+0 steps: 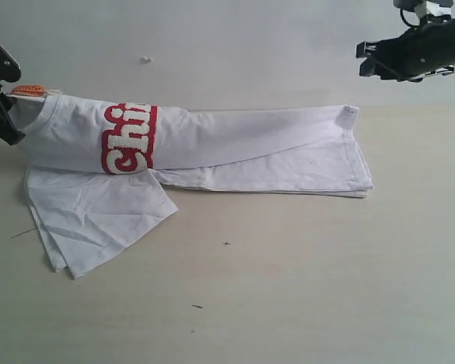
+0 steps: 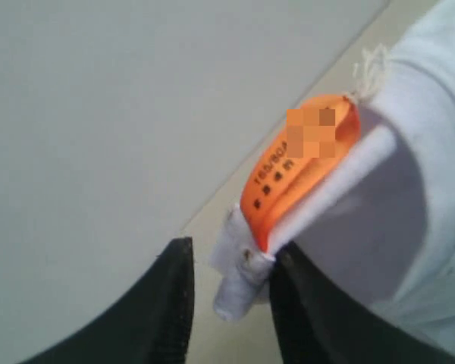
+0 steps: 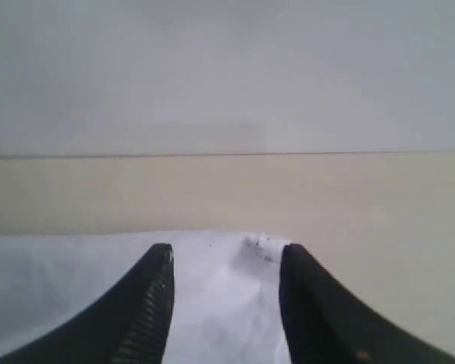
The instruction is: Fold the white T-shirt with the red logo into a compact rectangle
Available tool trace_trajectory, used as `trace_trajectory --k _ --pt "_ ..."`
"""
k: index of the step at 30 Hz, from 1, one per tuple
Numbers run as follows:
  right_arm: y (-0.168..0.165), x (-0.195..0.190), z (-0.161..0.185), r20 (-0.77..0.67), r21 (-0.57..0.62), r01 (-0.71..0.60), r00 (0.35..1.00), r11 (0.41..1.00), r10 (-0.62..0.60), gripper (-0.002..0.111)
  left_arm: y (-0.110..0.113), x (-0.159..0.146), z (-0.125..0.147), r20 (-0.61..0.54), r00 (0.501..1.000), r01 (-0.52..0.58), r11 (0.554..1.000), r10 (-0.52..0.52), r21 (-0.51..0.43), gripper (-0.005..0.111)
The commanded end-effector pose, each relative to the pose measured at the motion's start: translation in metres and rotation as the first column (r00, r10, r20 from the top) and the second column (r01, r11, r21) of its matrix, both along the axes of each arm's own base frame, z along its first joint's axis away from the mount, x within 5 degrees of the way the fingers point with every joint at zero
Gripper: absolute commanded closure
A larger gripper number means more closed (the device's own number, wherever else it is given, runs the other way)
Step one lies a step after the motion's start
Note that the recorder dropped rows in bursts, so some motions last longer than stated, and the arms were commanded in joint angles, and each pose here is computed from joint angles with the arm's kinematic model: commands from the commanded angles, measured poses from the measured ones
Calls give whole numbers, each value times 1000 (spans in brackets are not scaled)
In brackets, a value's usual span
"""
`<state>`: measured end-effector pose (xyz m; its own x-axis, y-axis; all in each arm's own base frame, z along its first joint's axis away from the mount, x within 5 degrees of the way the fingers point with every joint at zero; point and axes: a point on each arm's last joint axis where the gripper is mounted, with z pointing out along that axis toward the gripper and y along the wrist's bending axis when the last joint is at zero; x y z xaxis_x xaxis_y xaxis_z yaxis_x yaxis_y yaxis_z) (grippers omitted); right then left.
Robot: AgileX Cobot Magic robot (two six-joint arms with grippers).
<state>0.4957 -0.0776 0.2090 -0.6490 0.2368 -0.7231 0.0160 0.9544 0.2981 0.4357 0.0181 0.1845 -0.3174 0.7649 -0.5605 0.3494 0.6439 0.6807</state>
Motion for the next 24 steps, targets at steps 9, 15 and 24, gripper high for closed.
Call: trace_trajectory --k 9,15,24 --pt "27 -10 -25 -270 119 -273 916 955 296 108 2 -2 1 -15 999 -46 997 45 -68 72" --pt "48 -7 -85 -430 73 -320 845 945 319 108 2 -6 14 -12 995 -104 980 104 -171 72" --pt "47 -13 -134 -629 -125 -300 761 946 158 108 4 0 33 -116 963 -271 883 244 -383 67"
